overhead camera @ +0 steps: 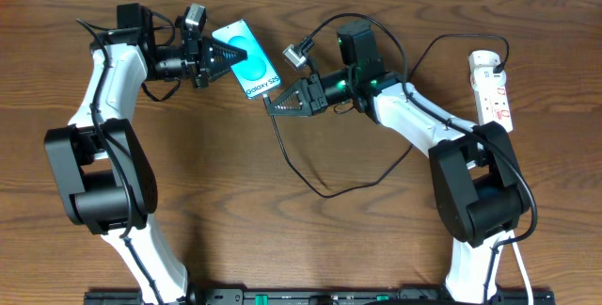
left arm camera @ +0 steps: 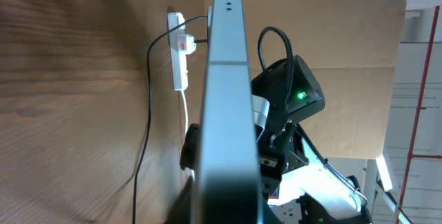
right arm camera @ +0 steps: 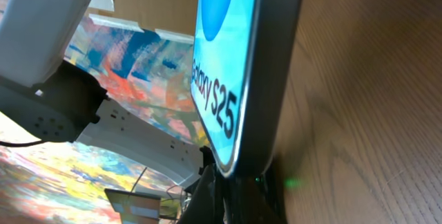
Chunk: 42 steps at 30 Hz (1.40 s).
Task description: Plug charger to phone and switch on socket
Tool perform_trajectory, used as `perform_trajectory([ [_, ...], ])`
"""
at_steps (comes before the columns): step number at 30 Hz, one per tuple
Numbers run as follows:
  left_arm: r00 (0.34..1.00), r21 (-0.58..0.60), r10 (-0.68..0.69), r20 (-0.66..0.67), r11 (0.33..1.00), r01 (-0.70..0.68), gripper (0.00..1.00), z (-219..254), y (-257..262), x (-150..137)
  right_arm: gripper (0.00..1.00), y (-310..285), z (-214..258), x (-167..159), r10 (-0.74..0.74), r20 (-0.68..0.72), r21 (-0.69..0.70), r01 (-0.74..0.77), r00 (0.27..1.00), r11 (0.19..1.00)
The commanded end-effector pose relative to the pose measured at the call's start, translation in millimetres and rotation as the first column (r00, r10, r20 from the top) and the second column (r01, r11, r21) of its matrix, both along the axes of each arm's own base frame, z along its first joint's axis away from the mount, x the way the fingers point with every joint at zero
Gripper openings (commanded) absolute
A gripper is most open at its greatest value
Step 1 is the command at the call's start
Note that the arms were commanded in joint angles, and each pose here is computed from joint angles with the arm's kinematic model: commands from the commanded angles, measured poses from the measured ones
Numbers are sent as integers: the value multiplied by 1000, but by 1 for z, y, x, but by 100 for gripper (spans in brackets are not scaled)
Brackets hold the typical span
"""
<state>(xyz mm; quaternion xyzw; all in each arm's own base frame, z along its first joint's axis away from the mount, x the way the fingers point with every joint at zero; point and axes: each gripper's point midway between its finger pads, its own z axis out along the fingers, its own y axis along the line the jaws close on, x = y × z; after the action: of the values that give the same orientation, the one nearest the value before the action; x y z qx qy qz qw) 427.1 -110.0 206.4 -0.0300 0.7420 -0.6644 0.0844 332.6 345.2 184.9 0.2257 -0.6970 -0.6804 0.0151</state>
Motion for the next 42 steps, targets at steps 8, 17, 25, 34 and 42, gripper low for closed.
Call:
perform_trajectory([
  [8,998,-43,-9,56,999,11,7,16,0,3,1,2,4,-3,22,7,15,-22,1000,1000],
  [17,997,-40,-8,75,999,11,7,16,1,5,1,1,6,-6,37,3,25,-37,999,999],
  [25,998,-42,-7,68,999,10,7,16,1,5,1,-5,6,0,20,4,25,-20,1000,999],
  [34,998,-42,-7,68,999,10,7,16,1,5,1,-7,5,4,7,9,22,-7,1000,1000],
  [42,998,-42,-8,68,999,11,7,16,1,4,1,-6,5,3,7,9,22,-7,1000,1000],
])
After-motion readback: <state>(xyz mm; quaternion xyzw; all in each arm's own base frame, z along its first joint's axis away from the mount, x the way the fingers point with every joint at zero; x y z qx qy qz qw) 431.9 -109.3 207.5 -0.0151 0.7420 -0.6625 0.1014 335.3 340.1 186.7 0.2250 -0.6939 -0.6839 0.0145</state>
